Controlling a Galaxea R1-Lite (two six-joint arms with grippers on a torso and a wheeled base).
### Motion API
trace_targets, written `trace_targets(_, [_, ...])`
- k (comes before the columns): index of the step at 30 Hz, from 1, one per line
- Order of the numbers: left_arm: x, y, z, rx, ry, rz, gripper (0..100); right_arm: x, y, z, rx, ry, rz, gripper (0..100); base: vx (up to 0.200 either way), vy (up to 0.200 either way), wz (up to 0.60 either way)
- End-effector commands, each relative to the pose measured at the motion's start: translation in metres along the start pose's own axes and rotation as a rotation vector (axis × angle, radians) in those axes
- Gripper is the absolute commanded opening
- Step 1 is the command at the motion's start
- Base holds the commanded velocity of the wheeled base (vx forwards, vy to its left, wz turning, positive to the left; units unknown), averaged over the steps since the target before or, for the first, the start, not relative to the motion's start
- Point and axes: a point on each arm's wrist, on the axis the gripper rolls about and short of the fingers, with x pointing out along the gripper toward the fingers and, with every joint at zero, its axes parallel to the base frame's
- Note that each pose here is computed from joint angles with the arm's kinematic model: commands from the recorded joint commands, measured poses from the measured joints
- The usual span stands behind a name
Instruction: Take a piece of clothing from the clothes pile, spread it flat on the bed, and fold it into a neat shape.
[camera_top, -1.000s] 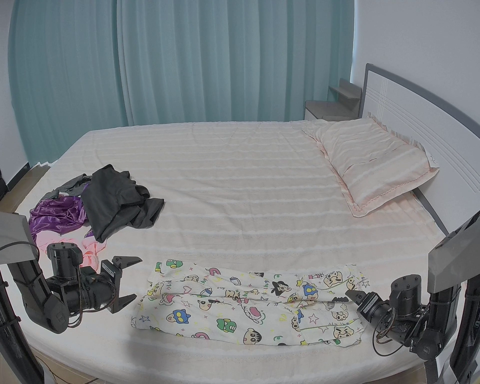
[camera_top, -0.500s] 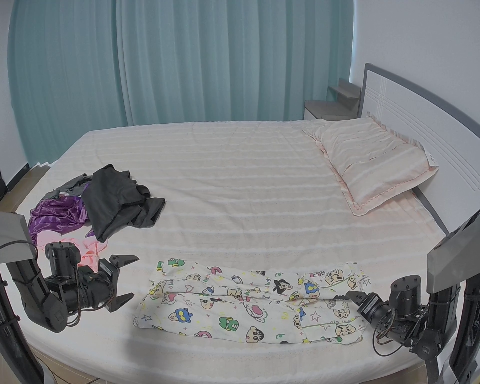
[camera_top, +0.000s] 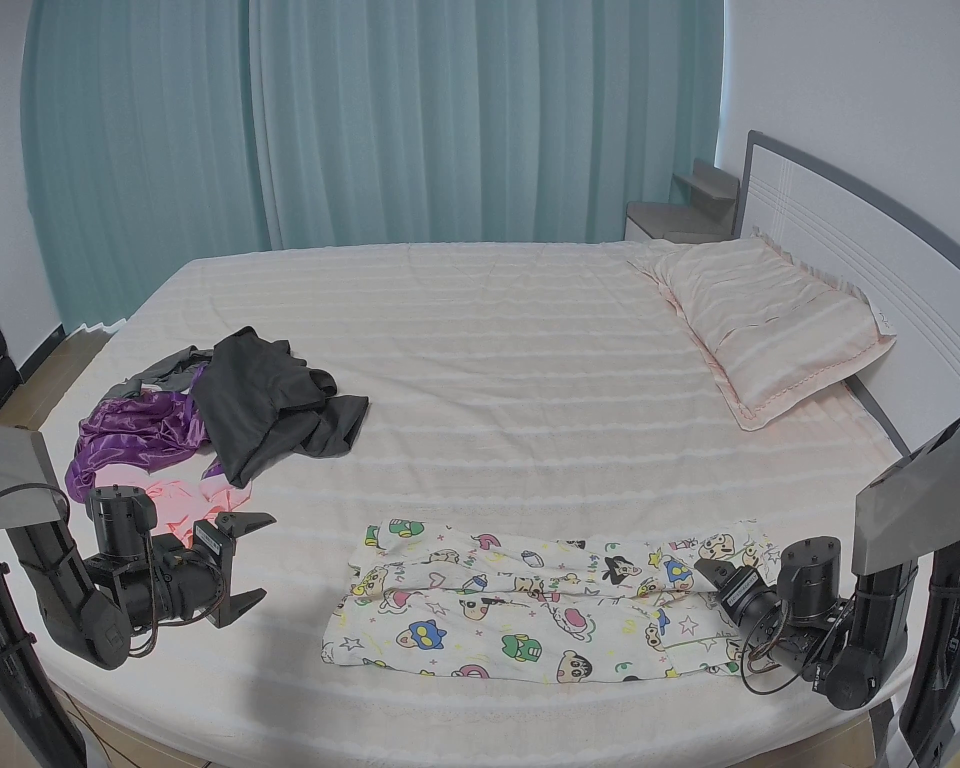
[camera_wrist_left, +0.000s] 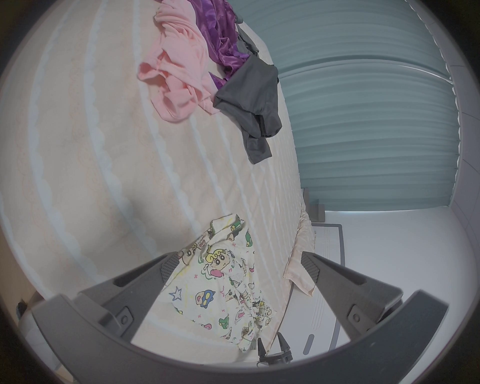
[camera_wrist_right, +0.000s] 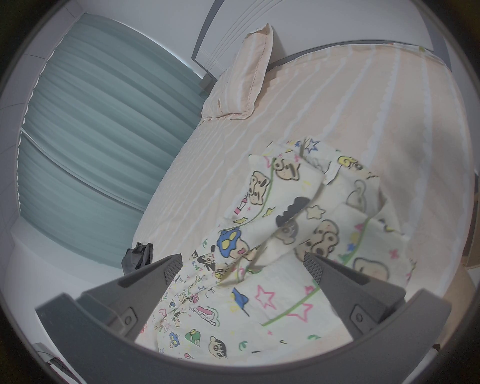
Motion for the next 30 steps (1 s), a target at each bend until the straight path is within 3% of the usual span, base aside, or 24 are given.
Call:
trace_targets(1, [-0.001,-0.001,-0.003,0.003,0.008,-0.002,100,0.006,0.001,0.003,0.023,-0.019,0.008,100,0.0,0.0,0.0])
trace_targets(9, [-0.002,0.001,-0.005,0.001,0.015,0.005,100,0.022,-0.003,0.009,0.072,-0.051,-0.007,100,0.0,0.0,0.0])
trace_targets(23, [-0.001,0.001,-0.005,0.002,0.017,0.008,100,0.035,-0.022,0.004,0.072,-0.036,-0.09,100,0.0,0.0,0.0])
trace_targets(30, [-0.001,0.001,-0.006,0.003,0.02,0.009,100,0.056,-0.028,0.014,0.107,-0.086,-0.097,100,0.0,0.0,0.0])
